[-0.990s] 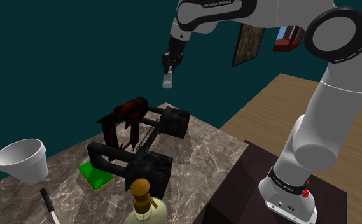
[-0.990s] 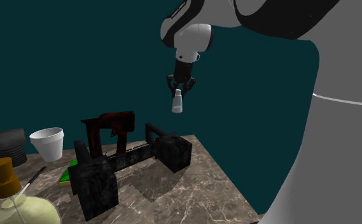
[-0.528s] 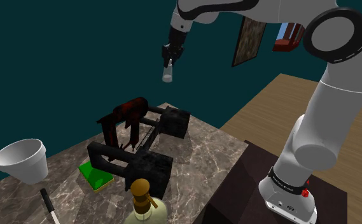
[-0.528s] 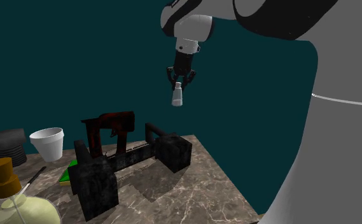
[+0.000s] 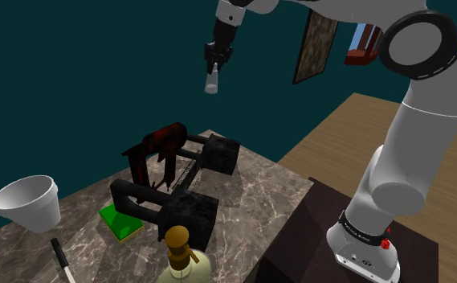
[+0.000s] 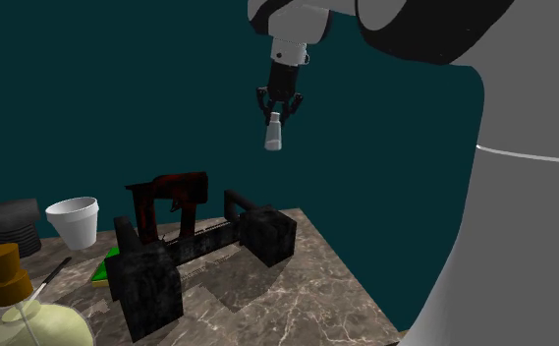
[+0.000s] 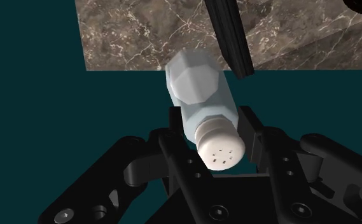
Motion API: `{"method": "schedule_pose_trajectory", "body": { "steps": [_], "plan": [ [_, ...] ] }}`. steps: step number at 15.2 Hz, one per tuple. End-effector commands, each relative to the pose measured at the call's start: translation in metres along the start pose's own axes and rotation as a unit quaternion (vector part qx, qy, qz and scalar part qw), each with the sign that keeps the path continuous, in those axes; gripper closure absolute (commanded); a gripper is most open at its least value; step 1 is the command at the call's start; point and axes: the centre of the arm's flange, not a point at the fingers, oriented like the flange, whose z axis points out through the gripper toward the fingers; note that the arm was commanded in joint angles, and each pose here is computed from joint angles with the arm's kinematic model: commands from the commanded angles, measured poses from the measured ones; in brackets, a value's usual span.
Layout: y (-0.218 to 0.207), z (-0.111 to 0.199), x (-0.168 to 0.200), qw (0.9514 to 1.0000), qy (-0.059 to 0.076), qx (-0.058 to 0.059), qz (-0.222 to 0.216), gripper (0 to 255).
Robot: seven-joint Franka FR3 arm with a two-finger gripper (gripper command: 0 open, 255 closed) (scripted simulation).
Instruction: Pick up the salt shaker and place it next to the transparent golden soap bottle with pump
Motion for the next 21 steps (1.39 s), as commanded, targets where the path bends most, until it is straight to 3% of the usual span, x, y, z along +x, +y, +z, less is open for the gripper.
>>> {"method": "schedule_pose_trajectory", "body": {
  "steps": [1,3,21],
  "plan": [
    [-0.001,-0.011,0.004,1.0,0.0,0.0,0.0,255],
    [-0.002,-0.02,0.006,1.0,0.0,0.0,0.0,255],
    [-0.163,-0.043,-0.167,1.0,0.0,0.0,0.0,255]
  ]
}}
